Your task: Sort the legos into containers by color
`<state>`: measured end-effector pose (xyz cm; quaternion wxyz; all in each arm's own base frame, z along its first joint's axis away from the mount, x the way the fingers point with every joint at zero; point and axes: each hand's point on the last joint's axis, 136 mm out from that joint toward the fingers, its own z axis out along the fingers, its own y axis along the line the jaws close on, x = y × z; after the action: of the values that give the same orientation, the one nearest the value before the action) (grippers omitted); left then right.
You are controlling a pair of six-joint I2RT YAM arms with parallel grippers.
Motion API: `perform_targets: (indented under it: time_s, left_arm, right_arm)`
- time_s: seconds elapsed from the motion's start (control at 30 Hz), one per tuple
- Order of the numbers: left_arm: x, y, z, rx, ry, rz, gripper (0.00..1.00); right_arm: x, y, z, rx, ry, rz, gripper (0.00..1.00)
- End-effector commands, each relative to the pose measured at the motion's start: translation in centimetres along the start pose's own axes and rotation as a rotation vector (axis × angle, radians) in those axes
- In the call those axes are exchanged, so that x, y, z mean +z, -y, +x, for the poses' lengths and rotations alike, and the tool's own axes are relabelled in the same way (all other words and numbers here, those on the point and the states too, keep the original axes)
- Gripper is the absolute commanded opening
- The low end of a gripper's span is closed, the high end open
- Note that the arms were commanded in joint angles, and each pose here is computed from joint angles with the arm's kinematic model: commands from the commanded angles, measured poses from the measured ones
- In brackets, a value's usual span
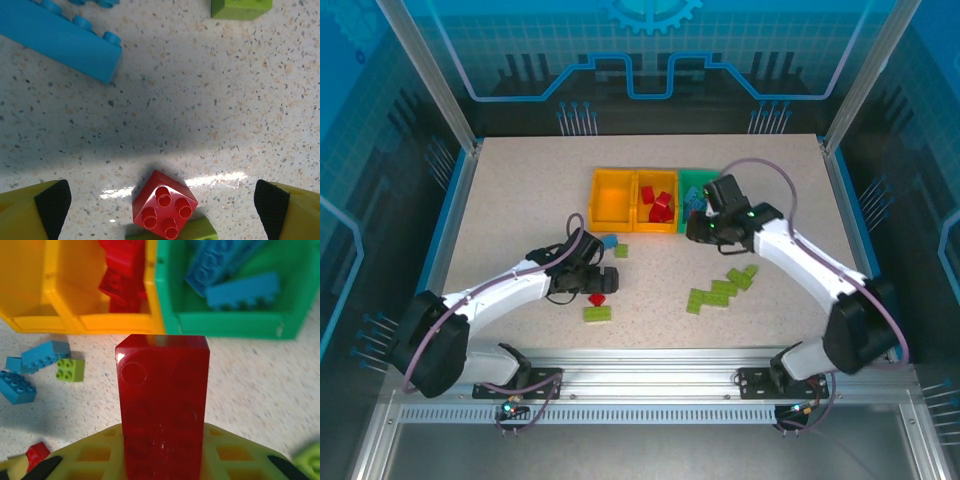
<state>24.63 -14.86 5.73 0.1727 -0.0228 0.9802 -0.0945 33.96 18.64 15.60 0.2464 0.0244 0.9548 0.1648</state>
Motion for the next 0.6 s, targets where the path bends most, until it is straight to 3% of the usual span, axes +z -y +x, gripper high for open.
perform_targets:
  time_s: [0.0,0.27,0.57]
  left_arm:
    - [0.2,-0.2,1.4,-0.034,-0.04,-0.011,0.99]
    - [0.8,-0.1,2.3,0.008,-0.062,-0.018,0.99]
    - [1.3,0.5,2.2,0.034,-0.065,0.007,0.98]
  right_arm:
    - [1.8,-2.8,-2.9,-0.094,0.009,-0.047,0.19]
    - [7.4,-6.1,-7.8,-0.158,-0.068,-0.043,0.2]
    - [12.0,-6.3,-9.5,-0.148,-0.131,0.018,0.26]
